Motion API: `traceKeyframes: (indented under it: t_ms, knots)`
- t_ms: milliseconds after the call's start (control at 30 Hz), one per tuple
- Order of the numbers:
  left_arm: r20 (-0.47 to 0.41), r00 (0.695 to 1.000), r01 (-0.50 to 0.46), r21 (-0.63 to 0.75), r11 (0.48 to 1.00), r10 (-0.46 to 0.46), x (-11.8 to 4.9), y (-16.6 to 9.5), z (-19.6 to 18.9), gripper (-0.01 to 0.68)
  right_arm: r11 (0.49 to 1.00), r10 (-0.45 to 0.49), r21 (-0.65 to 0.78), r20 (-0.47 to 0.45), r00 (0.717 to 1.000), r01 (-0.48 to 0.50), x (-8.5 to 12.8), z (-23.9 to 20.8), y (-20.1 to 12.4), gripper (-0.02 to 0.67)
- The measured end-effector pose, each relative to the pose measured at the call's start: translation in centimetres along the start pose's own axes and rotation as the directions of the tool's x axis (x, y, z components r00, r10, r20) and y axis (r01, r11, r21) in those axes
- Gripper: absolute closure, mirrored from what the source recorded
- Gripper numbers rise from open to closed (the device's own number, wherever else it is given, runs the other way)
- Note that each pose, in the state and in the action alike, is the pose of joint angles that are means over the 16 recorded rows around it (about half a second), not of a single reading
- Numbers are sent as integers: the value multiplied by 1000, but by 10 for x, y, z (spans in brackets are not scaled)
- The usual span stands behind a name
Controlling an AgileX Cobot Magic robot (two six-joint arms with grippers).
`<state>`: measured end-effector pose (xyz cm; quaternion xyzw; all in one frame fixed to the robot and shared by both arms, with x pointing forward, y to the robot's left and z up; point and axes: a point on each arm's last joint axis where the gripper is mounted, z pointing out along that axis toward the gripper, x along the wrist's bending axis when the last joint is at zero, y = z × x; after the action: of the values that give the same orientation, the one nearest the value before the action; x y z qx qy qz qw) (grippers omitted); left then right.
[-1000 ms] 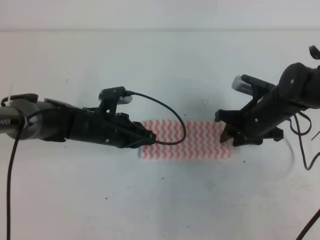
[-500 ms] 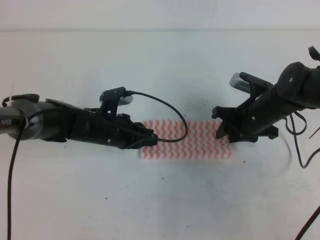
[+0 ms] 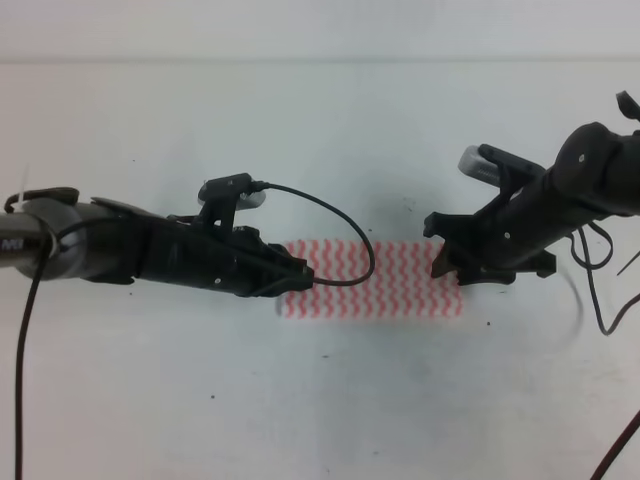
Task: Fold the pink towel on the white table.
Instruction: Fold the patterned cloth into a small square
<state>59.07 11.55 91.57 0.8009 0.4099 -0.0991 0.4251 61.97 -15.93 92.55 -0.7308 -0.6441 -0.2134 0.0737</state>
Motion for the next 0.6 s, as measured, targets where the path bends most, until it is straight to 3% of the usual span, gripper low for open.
traceKeyframes:
  t_ms: [300,600]
  knots:
    - [-1,1000,0,0,1000,0,0,0,0,677,999,-30,45,42,999,28,-6,11,-4,410]
    - [-1,1000,0,0,1000,0,0,0,0,677,994,-71,88,79,994,64,-9,18,-8,516]
